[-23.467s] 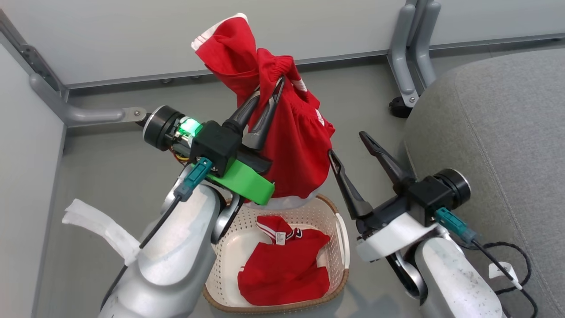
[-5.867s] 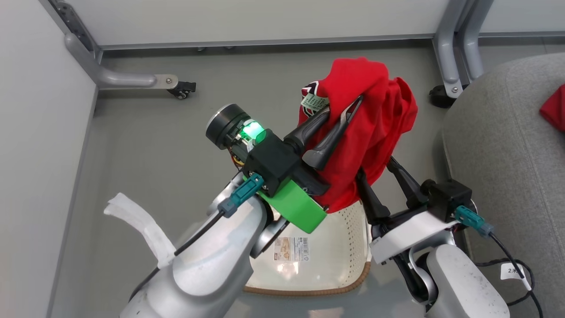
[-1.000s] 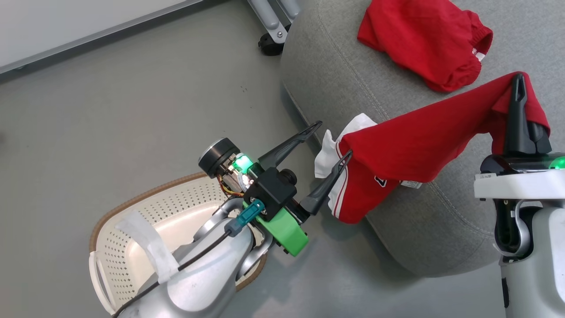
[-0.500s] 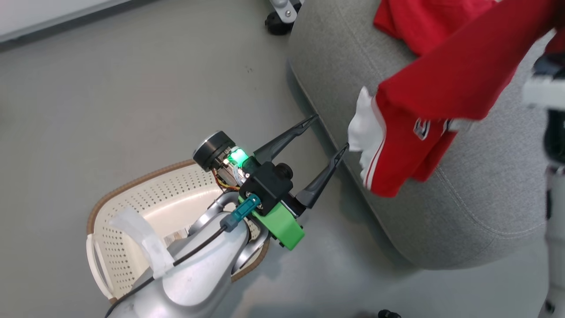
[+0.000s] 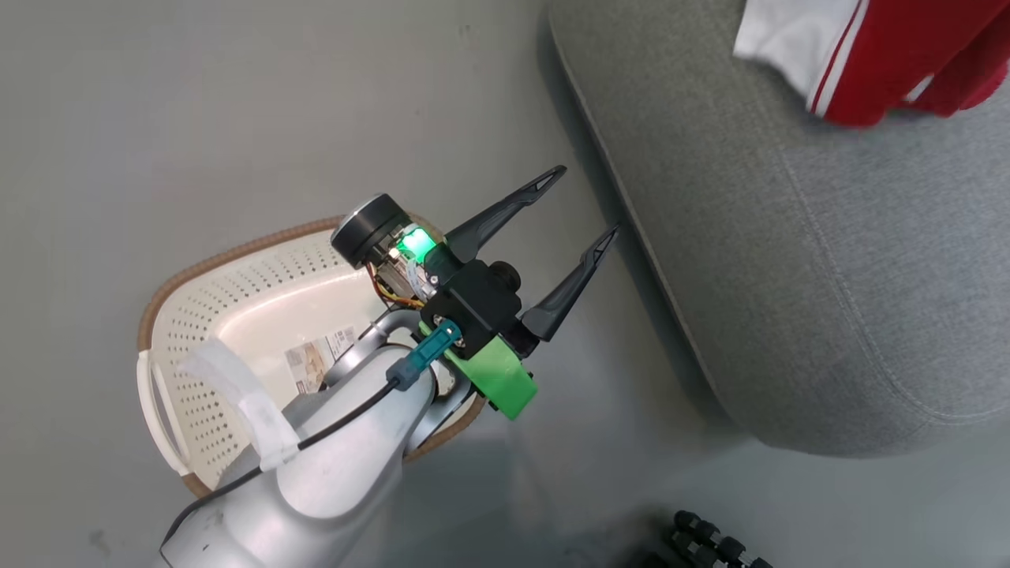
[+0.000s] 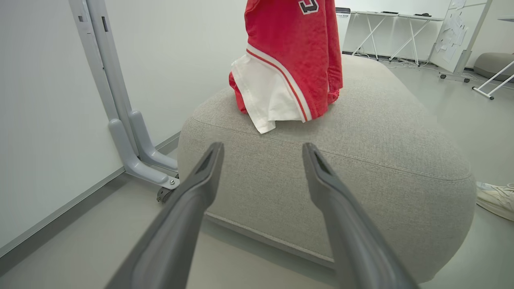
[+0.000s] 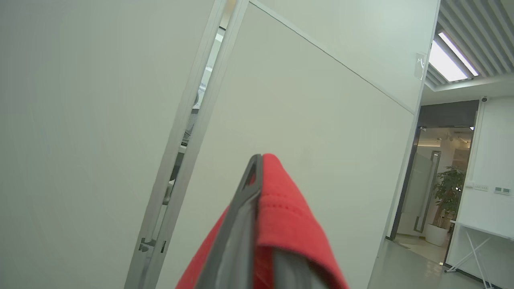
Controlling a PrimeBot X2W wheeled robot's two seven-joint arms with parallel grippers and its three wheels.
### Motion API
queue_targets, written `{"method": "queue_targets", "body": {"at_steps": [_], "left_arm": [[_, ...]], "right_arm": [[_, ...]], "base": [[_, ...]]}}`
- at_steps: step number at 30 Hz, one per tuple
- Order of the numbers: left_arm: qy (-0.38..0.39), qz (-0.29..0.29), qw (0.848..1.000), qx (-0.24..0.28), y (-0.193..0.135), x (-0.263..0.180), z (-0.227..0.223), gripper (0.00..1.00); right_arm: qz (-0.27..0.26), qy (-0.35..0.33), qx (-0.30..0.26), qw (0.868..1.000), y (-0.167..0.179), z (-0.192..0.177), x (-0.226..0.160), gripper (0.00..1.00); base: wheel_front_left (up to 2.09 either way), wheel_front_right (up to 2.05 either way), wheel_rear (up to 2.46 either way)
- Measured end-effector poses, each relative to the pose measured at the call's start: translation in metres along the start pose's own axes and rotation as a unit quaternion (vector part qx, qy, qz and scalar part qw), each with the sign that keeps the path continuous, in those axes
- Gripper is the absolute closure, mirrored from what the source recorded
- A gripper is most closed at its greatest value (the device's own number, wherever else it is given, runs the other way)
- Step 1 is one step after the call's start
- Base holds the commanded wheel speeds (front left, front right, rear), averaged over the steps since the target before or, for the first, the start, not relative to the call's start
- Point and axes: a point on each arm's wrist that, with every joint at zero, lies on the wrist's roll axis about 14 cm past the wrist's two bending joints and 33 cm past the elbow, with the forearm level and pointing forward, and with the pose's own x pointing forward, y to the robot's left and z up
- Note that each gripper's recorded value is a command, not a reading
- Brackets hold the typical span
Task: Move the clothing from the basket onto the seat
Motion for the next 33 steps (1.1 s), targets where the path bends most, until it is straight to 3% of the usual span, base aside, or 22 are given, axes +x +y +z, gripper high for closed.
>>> {"method": "queue_targets", "body": {"at_steps": [6, 14, 24, 33], "left_arm": [[0.011, 0.011, 1.000, -0.011, 0.014, -0.006, -0.020, 0.00], [0.021, 0.019, 0.999, -0.021, 0.025, -0.011, -0.038, 0.00], [0.029, 0.026, 0.999, -0.030, 0.036, -0.012, -0.053, 0.00], [0.040, 0.038, 0.998, -0.034, 0.046, -0.020, -0.065, 0.00]], "right_arm": [[-0.015, 0.011, -0.044, 0.999, -0.019, -0.011, 0.032, 1.00], [-0.016, 0.049, -0.057, 0.997, -0.013, -0.050, 0.028, 1.00], [-0.003, 0.204, -0.056, 0.977, 0.016, -0.162, -0.077, 1.00], [-0.006, 0.298, -0.046, 0.954, 0.034, -0.211, -0.154, 1.00]], "base": [[0.00, 0.00, 0.00], [0.00, 0.00, 0.00], [0.00, 0.00, 0.00], [0.00, 0.00, 0.00]]}}
